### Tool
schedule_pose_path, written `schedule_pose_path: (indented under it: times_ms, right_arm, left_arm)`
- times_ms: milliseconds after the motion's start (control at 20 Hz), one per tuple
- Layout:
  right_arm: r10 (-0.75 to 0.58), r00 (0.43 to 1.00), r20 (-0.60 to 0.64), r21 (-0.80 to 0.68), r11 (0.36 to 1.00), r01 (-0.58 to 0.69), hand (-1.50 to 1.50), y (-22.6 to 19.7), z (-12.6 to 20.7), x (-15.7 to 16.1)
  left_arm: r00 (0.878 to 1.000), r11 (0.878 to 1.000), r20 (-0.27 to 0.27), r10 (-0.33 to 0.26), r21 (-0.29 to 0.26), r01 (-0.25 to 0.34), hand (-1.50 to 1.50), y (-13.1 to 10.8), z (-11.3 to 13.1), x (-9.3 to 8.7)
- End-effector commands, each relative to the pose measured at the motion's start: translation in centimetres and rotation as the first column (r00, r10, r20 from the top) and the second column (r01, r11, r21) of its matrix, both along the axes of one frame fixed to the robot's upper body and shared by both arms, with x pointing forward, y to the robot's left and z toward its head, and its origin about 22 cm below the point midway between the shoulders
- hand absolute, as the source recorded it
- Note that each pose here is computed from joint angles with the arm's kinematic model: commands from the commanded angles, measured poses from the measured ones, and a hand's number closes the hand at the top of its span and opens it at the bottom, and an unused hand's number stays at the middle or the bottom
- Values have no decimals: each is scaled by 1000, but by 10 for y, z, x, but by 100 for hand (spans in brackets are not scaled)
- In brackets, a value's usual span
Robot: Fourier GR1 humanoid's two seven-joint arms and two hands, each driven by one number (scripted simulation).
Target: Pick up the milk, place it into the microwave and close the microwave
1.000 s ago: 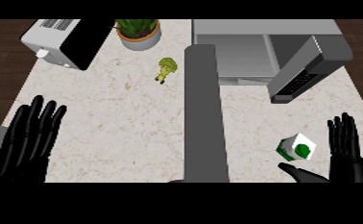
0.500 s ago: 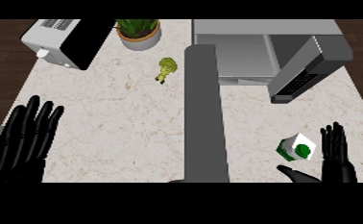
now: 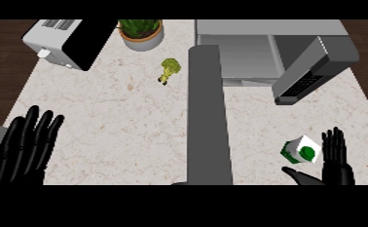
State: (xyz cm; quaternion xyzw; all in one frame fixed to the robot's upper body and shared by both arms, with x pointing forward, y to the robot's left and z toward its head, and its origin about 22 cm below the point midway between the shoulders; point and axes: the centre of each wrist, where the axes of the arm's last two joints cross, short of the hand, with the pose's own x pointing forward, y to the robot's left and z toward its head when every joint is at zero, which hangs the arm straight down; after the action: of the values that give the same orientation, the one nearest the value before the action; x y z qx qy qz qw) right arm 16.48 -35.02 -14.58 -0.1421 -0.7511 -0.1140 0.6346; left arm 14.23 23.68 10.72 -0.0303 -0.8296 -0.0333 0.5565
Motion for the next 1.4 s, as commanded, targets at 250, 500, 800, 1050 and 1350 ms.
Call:
schedule_pose_path:
  times_ms: [250, 500, 800, 1050, 1350]
  right_arm:
    - [39, 999, -5, 3, 999, -39, -150, 0, -26, 16]
    - [128, 991, 43, -225, 967, -115, 150, 19, -32, 1]
    - [276, 950, 146, -20, 961, -276, 150, 12, -24, 11]
    - [340, 925, 170, -1, 939, -345, 150, 40, -35, -8]
    - [412, 891, 191, -47, 910, -411, 150, 78, -21, 22]
  left_arm:
    - [1000, 1000, 0, -9, -22, 9, -150, 5, -14, 2]
    - [1000, 1000, -2, 14, -1, -14, -150, 1, -8, 12]
    - [1000, 1000, 12, 28, 0, -28, -150, 8, 0, 2]
    - [1000, 1000, -9, 1, -18, -1, -150, 7, 8, -11]
    - [999, 999, -28, 16, -30, -17, -150, 9, 1, -4]
